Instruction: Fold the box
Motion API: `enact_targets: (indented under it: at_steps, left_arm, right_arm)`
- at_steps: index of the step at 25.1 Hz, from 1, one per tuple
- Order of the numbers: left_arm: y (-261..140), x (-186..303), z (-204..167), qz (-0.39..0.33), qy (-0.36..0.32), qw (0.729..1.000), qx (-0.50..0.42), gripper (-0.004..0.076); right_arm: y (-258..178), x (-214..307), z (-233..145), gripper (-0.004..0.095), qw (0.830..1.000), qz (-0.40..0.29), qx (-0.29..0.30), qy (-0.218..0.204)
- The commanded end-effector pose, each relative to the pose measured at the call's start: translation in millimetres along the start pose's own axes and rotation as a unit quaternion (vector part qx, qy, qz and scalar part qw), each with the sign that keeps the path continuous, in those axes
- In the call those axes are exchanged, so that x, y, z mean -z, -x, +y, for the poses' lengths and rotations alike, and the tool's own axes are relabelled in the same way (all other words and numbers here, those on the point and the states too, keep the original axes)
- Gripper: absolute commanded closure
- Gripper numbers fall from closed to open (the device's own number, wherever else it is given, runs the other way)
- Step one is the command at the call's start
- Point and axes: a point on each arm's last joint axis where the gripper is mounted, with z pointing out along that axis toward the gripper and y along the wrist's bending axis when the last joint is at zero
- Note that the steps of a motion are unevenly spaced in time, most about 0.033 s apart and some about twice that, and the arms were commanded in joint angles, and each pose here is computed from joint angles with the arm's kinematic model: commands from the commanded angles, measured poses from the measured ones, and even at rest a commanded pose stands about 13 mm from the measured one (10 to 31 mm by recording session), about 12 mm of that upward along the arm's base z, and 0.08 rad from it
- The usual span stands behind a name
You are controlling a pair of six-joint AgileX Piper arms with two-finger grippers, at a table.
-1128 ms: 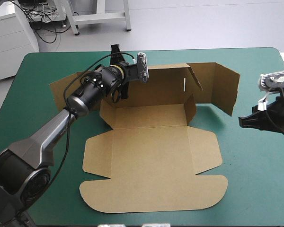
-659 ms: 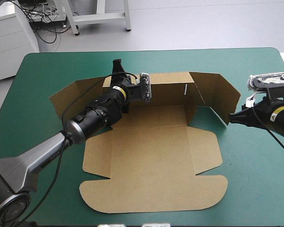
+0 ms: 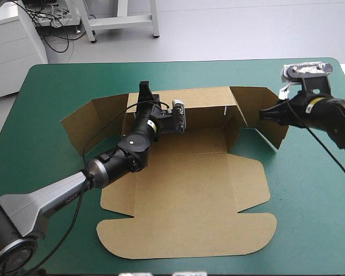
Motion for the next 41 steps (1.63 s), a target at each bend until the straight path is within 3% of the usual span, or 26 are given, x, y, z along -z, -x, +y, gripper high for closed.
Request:
enact_targets:
  at_steps: [1,7,22,31,41]
  left_arm:
    - [12,14,12,-0.042,0.014,0.999,0.028,0.0756]
    - [13,14,18,-0.051,0.046,0.997,0.038,0.0756]
    - [14,14,19,-0.054,0.053,0.997,0.032,0.0756]
    - [14,14,18,-0.054,0.052,0.997,0.032,0.0756]
    - [13,14,19,-0.051,0.054,0.997,0.032,0.0756]
  right_arm:
    - [30,7,-6,0.0477,0.999,-0.053,-0.002,0.006]
    - [69,-21,-22,0.0477,0.998,-0.044,-0.02,0.038]
    - [119,-118,-34,0.0477,0.999,-0.015,-0.006,0.029]
    - [103,-162,-52,0.0477,0.998,0.061,-0.009,0.004]
    - [72,-182,-50,0.0477,0.987,0.154,0.001,0.041]
